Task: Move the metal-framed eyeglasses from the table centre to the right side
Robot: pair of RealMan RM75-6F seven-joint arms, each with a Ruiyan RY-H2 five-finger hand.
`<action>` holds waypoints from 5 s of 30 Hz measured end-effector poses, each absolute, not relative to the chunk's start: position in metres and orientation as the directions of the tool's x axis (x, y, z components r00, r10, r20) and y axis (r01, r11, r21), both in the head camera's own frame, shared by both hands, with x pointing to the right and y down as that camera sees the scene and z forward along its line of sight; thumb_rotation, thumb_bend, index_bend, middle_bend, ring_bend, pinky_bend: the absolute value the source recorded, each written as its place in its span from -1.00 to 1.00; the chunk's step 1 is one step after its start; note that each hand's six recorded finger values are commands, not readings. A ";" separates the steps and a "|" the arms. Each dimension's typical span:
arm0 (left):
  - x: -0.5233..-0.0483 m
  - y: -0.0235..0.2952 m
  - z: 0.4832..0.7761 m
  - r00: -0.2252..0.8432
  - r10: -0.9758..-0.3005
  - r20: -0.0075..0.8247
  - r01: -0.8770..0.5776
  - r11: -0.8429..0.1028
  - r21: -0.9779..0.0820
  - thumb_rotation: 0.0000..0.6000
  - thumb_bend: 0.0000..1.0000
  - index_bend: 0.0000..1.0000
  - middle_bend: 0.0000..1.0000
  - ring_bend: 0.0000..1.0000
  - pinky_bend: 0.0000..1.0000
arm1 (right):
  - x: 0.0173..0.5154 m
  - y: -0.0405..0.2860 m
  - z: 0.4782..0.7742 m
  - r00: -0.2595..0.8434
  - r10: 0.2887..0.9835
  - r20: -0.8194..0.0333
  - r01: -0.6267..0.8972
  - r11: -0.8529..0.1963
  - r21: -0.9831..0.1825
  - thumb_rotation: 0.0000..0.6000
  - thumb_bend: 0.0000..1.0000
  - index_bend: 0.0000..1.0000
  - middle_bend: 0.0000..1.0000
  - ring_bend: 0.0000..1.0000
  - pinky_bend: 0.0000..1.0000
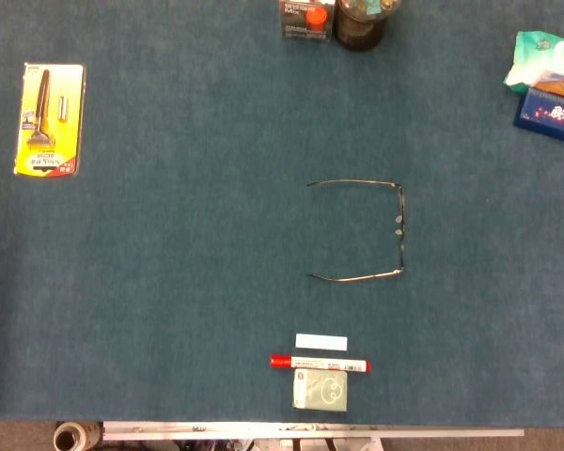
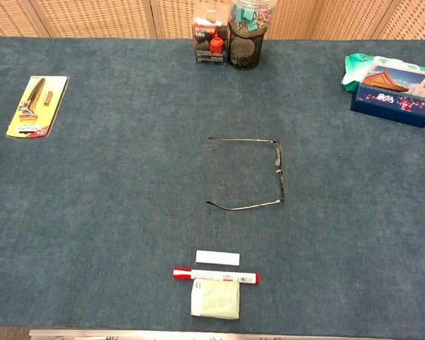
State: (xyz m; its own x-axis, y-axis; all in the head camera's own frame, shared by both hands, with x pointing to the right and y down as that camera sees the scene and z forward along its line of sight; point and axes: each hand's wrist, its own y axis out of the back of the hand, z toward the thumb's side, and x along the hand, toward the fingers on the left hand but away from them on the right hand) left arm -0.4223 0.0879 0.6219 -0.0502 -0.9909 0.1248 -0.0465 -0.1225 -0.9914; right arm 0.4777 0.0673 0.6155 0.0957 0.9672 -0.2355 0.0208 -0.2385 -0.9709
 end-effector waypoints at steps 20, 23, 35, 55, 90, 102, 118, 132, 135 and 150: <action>-0.427 0.092 0.622 -0.080 -0.989 0.124 -0.038 -0.122 -0.992 1.00 -0.46 0.00 -0.11 -0.29 -0.12 | 0.470 0.067 0.615 0.159 0.955 -0.250 0.025 -0.257 -0.966 1.00 -0.53 0.02 -0.14 -0.57 -0.29; -0.425 0.093 0.620 -0.070 -0.991 0.116 -0.041 -0.113 -0.993 1.00 -0.46 0.00 -0.11 -0.29 -0.12 | 0.467 0.070 0.615 0.176 0.952 -0.250 0.025 -0.258 -0.966 1.00 -0.53 -0.01 -0.16 -0.57 -0.29; -0.429 0.089 0.620 -0.075 -0.989 0.125 -0.056 -0.121 -0.991 1.00 -0.46 0.00 -0.11 -0.29 -0.12 | 0.435 0.066 0.615 0.369 0.890 -0.269 -0.060 -0.266 -0.962 1.00 -0.50 -0.10 -0.29 -0.56 -0.21; -0.437 0.098 0.607 -0.110 -0.990 0.082 -0.061 -0.076 -0.995 1.00 -0.46 0.00 -0.11 -0.29 -0.12 | 0.339 0.026 0.625 0.625 0.687 -0.371 -0.311 -0.218 -0.925 1.00 0.23 -0.14 -0.29 -0.56 -0.20; -0.452 0.108 0.582 -0.157 -0.988 0.015 -0.100 0.001 -0.995 1.00 -0.46 -0.01 -0.11 -0.29 -0.12 | 0.261 0.018 0.713 0.652 0.513 -0.558 -0.521 -0.232 -0.822 1.00 0.64 -0.14 -0.29 -0.55 -0.20; -0.456 0.110 0.577 -0.164 -0.986 0.006 -0.119 0.014 -0.993 1.00 -0.46 -0.01 -0.11 -0.29 -0.12 | 0.245 0.014 0.731 0.655 0.492 -0.574 -0.529 -0.243 -0.813 1.00 0.64 -0.14 -0.29 -0.55 -0.20; -0.456 0.110 0.578 -0.166 -0.986 0.007 -0.113 0.012 -0.993 1.00 -0.46 -0.01 -0.11 -0.29 -0.12 | 0.273 0.013 0.733 0.588 0.522 -0.617 -0.572 -0.271 -0.774 1.00 0.64 -0.14 -0.29 -0.55 -0.20; -0.454 0.108 0.583 -0.165 -0.986 0.025 -0.100 -0.008 -0.995 1.00 -0.46 -0.01 -0.11 -0.29 -0.12 | 0.312 0.028 0.731 0.520 0.552 -0.652 -0.589 -0.321 -0.742 1.00 0.64 -0.14 -0.29 -0.55 -0.20; -0.453 0.107 0.585 -0.164 -0.986 0.030 -0.097 -0.014 -0.995 1.00 -0.46 -0.01 -0.11 -0.29 -0.12 | 0.315 0.030 0.730 0.519 0.556 -0.650 -0.584 -0.325 -0.744 1.00 0.64 -0.14 -0.29 -0.55 -0.20; -0.452 0.107 0.587 -0.162 -0.986 0.038 -0.094 -0.023 -0.995 1.00 -0.46 -0.01 -0.11 -0.29 -0.12 | 0.303 0.042 0.694 0.604 0.575 -0.553 -0.496 -0.272 -0.825 1.00 0.62 -0.14 -0.29 -0.56 -0.20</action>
